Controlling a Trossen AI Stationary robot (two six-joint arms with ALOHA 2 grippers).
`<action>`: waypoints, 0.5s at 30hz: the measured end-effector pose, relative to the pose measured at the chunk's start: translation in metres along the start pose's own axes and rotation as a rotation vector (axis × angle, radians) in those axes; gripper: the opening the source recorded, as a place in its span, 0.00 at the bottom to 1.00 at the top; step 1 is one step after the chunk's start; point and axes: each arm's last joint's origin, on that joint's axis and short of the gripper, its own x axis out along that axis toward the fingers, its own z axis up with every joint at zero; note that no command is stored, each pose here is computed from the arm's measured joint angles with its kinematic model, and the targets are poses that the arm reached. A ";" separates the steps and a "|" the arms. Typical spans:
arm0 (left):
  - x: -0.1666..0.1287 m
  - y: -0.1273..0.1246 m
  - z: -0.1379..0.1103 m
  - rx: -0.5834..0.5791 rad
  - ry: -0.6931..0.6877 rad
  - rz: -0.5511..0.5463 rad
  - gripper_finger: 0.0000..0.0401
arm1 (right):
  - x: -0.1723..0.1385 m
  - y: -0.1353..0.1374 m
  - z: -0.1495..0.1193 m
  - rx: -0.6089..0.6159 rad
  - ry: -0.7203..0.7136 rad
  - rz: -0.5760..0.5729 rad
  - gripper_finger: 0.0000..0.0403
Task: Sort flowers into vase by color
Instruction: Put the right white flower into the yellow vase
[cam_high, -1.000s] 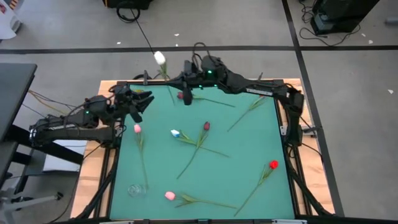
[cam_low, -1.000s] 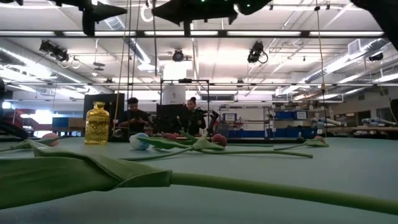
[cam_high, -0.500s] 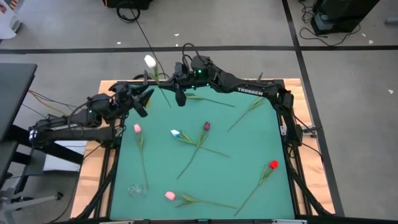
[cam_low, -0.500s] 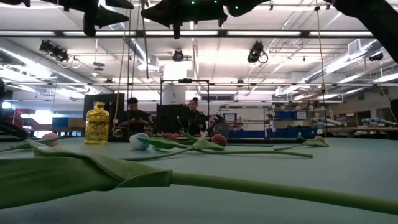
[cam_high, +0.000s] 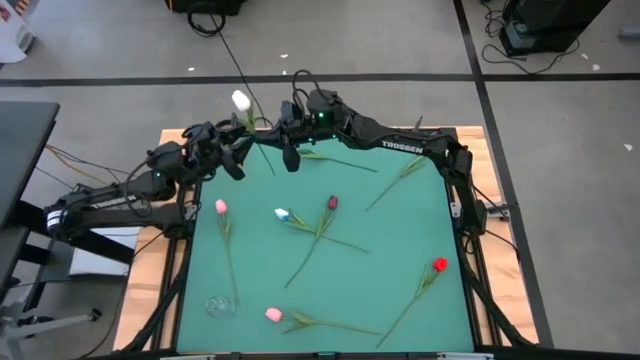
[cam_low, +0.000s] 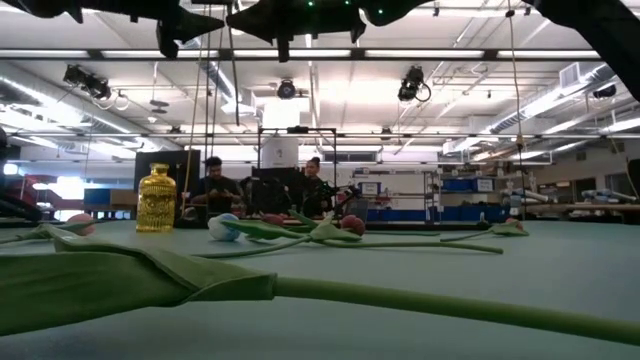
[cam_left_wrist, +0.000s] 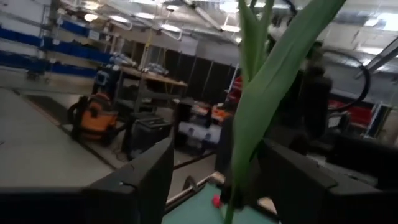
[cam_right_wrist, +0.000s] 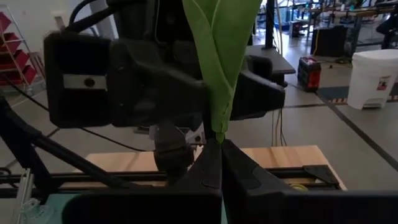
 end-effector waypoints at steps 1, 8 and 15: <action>0.001 0.001 0.000 0.000 0.000 0.002 0.57 | 0.000 0.000 0.000 0.000 0.000 0.000 0.00; 0.007 0.001 -0.006 -0.028 0.039 -0.059 0.41 | 0.000 0.000 0.000 0.000 0.001 -0.001 0.00; 0.010 0.000 -0.004 -0.011 0.007 -0.079 0.18 | 0.000 0.000 0.000 0.001 0.000 -0.003 0.01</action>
